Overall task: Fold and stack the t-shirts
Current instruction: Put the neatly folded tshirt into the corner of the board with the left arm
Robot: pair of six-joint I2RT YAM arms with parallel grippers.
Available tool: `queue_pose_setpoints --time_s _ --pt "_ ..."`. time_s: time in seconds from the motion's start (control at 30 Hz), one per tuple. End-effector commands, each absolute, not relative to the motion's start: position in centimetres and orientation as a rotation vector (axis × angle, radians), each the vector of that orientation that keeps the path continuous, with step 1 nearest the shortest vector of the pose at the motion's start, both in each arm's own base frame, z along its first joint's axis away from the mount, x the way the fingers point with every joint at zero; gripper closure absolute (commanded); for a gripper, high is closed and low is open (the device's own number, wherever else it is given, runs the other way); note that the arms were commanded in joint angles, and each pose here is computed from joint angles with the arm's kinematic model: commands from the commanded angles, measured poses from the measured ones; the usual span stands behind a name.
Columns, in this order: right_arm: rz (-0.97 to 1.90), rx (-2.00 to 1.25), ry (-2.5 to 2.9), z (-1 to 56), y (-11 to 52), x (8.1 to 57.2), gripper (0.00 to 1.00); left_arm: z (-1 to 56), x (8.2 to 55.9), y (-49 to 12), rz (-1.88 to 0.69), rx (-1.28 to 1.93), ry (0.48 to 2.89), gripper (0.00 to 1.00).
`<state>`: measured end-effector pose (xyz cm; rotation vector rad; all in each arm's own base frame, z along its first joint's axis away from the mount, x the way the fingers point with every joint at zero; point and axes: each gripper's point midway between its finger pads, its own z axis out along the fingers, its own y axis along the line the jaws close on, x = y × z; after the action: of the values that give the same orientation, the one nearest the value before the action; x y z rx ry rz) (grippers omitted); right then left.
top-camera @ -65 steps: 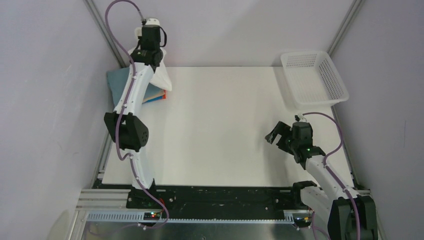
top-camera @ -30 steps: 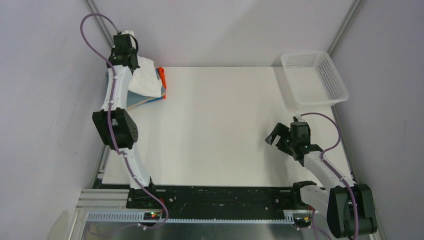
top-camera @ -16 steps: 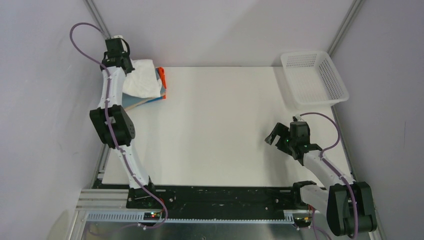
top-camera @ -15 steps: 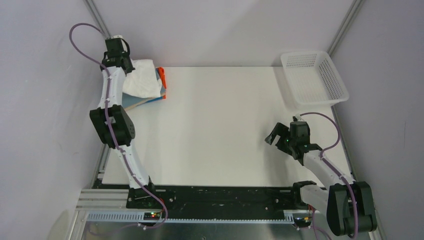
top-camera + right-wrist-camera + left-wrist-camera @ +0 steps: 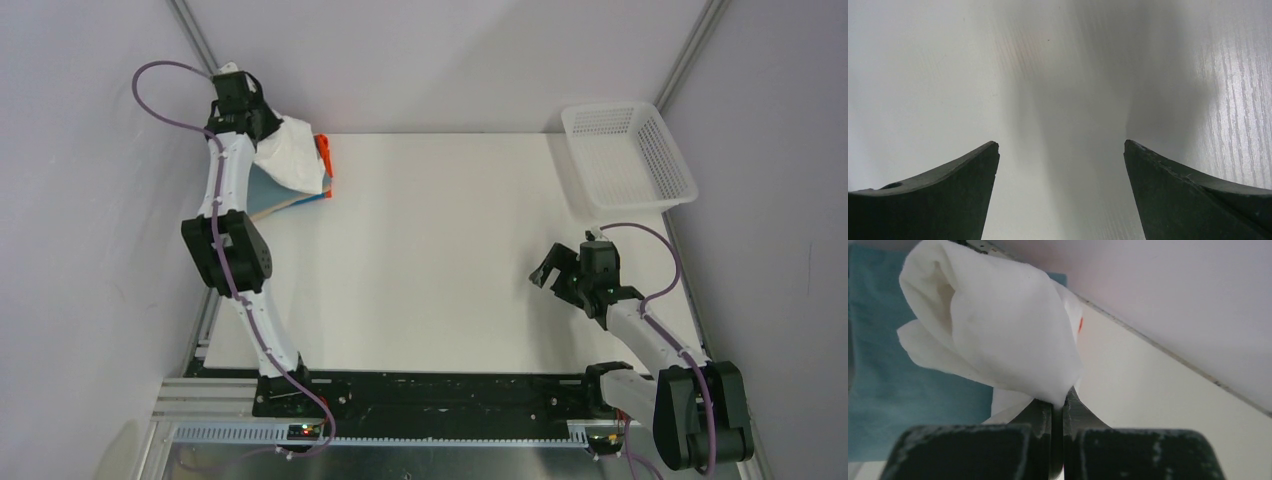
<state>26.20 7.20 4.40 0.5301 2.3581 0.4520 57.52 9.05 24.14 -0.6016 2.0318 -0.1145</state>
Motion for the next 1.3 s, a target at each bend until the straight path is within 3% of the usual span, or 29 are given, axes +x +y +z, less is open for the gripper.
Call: queue_pose_setpoints --time_s 0.0,0.63,0.87,1.07,1.27 --pt "0.483 0.491 2.294 6.4 7.6 27.9 0.01 32.9 57.9 6.8 -0.273 -0.597 1.807 1.00" --pt "0.503 0.493 2.326 5.3 8.0 28.1 0.01 36.7 60.4 4.2 -0.473 -0.502 1.667 1.00" --pt "0.497 0.498 2.345 4.8 8.0 28.0 0.01 32.2 58.7 6.2 -0.348 -0.471 1.761 1.00" --pt "0.504 0.496 2.351 4.8 8.2 28.1 0.01 23.9 56.1 9.6 -0.305 -0.476 1.903 1.00" --pt "0.492 0.498 2.356 4.7 8.1 27.9 0.01 21.8 53.4 13.1 -0.360 -0.475 1.953 1.00"
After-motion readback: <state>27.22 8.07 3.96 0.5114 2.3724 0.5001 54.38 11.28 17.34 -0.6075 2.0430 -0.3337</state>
